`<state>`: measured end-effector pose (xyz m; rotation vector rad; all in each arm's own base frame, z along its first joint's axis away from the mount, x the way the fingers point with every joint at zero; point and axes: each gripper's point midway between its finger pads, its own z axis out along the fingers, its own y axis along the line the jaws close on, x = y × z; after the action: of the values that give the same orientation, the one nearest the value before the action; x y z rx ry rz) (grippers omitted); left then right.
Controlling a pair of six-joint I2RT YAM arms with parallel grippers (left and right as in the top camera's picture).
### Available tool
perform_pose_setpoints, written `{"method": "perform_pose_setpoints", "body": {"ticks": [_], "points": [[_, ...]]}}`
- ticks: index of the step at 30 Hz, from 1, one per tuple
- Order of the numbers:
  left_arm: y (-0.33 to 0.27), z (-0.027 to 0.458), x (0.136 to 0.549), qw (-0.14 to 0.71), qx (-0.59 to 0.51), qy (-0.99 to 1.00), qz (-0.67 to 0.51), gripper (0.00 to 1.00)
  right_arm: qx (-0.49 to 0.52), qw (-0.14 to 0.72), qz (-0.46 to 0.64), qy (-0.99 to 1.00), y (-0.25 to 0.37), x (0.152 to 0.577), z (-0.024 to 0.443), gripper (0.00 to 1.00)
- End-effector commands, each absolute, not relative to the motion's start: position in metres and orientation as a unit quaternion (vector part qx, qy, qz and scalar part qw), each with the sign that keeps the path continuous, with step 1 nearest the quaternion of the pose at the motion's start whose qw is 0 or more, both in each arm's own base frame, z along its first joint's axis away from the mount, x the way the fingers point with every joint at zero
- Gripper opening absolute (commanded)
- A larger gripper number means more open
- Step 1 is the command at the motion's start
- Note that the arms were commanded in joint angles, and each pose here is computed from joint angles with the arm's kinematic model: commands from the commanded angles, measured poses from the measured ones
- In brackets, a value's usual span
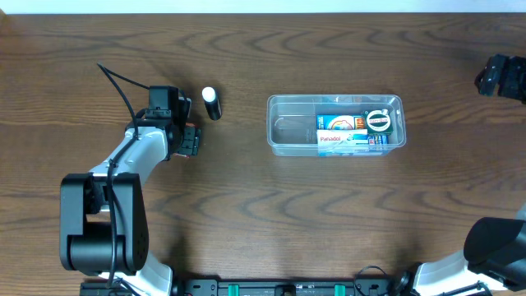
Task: Pack container
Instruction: 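Lower the left gripper and grasp the red Panadol box, then lift the red Panadol box and carry it over the container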
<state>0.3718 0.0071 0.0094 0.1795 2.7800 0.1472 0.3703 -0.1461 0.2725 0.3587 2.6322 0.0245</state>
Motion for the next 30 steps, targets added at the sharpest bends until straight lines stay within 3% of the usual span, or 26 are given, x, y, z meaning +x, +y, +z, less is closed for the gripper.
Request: {"method": "perform_pose_setpoints", "body": {"ticks": [1,10,21,30], "points": [[0.010,0.017,0.378,0.187,0.064,0.979,0.056,0.71,0.132,0.249,0.007,0.959,-0.147,0.370,0.279,0.99],[0.009,0.069,0.378,0.240,0.036,0.969,0.052,0.66,0.132,0.249,0.007,0.959,-0.147,0.370,0.279,0.99],[-0.008,0.138,0.349,0.295,-0.021,0.955,0.020,0.59,0.132,0.249,0.007,0.959,-0.147,0.370,0.279,0.99],[-0.072,0.184,0.337,0.345,-0.037,0.934,-0.084,0.56,0.132,0.249,0.007,0.959,-0.147,0.370,0.279,0.99]]}}
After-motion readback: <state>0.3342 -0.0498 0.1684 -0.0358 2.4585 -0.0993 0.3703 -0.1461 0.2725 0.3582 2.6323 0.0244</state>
